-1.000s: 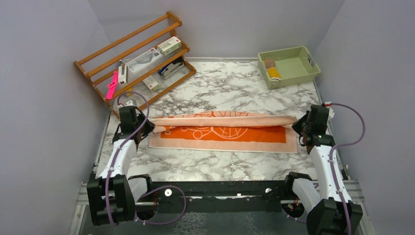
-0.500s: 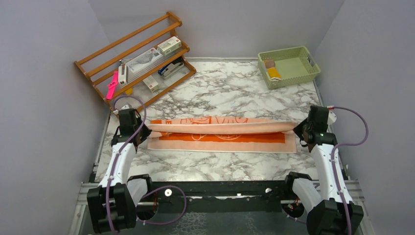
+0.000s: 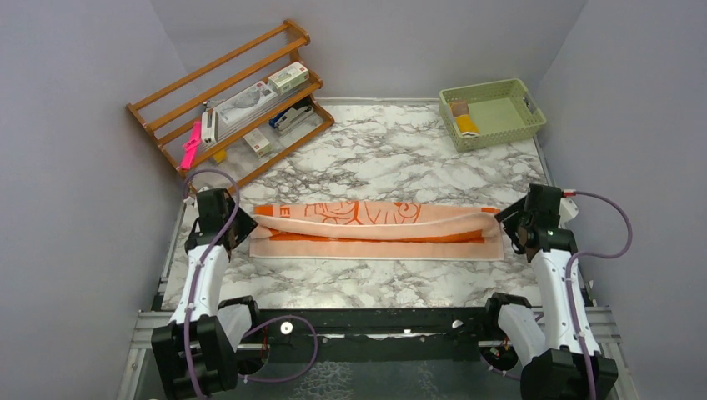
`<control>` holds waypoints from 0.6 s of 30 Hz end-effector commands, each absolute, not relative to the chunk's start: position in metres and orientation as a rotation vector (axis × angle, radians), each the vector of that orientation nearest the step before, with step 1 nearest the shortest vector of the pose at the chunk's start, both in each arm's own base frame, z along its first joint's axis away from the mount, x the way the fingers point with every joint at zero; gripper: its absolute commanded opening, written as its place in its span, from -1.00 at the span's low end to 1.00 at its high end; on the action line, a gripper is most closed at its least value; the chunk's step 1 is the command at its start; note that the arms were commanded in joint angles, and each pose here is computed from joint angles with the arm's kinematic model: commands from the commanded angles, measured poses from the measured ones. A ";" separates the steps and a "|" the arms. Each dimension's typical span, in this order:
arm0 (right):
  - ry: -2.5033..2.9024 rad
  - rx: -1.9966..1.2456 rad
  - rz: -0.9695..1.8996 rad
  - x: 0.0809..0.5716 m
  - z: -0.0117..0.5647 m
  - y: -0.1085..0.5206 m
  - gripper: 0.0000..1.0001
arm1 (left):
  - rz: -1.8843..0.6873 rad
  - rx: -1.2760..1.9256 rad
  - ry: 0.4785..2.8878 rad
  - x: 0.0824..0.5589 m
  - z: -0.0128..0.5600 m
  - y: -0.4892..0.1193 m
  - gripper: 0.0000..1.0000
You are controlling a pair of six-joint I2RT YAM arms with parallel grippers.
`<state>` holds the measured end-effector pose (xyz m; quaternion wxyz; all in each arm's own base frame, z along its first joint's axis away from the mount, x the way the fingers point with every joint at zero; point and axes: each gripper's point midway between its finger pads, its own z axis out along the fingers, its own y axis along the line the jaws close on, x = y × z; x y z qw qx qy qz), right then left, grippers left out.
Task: Roll the towels
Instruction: Fold the towel at the center of the board.
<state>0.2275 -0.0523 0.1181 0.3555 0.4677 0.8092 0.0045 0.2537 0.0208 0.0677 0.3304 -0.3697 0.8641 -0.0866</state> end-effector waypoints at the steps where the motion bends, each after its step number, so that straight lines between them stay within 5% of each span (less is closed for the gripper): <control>1: 2.058 1.247 -0.024 0.219 0.119 -0.058 0.58 | -0.317 -0.957 2.210 0.257 0.090 0.012 0.38; 3: 2.012 1.252 -0.037 0.219 0.129 -0.063 0.97 | -0.359 -0.958 2.197 0.256 0.100 0.007 0.66; 6: 1.933 1.233 -0.064 0.221 0.152 -0.072 1.00 | -0.387 -0.931 2.155 0.254 0.129 0.004 0.70; 9: 1.869 1.132 -0.041 0.233 0.181 -0.074 1.00 | -0.337 -0.856 2.049 0.253 0.168 0.012 0.97; 15: 1.954 0.762 0.320 0.268 0.200 -0.016 1.00 | -0.330 -0.667 2.148 0.266 0.169 0.008 0.95; 18: 2.089 0.612 0.451 0.282 0.182 0.010 0.96 | -0.487 -0.560 2.246 0.277 0.157 -0.018 0.47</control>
